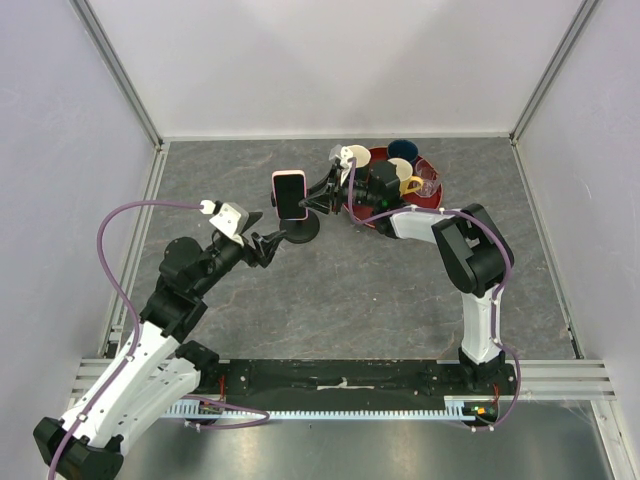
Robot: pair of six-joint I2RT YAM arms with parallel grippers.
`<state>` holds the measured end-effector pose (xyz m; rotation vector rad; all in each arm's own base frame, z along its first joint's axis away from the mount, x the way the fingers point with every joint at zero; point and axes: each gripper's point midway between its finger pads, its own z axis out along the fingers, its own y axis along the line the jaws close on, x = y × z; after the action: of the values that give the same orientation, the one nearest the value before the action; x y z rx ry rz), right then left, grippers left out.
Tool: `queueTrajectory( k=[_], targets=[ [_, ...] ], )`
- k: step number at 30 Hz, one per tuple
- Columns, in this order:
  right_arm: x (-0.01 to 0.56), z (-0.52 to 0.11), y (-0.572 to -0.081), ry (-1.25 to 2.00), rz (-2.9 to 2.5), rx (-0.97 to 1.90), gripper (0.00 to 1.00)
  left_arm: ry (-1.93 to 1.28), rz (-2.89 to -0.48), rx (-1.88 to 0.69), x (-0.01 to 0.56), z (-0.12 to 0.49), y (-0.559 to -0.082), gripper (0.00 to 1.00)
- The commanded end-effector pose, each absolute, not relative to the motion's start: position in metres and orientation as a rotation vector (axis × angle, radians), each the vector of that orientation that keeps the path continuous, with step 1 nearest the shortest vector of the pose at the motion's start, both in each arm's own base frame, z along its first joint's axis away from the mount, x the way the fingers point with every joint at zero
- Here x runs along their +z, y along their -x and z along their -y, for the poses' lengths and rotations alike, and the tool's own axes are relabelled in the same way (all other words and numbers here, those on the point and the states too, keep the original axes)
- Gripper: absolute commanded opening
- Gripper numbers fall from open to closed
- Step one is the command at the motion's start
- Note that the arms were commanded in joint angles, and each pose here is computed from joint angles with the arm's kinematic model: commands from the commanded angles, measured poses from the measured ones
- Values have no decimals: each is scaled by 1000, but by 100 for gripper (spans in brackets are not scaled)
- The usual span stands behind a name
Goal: Place the phone on the phone stand
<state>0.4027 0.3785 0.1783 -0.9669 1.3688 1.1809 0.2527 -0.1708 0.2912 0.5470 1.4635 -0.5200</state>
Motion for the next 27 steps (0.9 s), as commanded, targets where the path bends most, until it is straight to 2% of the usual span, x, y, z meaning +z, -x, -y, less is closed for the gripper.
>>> queueTrajectory(
  k=[1,5,14,19,26,27],
  targets=[
    [151,-369,-424,885,-1475,1125,4,-513,-1437,-531,301,171,-255,73],
    [152,-369,-425,878,-1491,1120,8,-514,-1436,-532,302,171,-255,73],
    [151,-368,-434,850,-1511,1095,7,-515,-1447,-531,298,171,-256,73],
    [150,-370,-442,842,-1520,1070,13,-522,-1443,-537,299,173,-255,73],
    [146,-373,-455,861,-1555,1052,12,-518,-1451,-533,297,172,-256,73],
    [145,-372,-456,860,-1558,1047,15,-521,-1448,-536,298,173,-255,73]
  ],
)
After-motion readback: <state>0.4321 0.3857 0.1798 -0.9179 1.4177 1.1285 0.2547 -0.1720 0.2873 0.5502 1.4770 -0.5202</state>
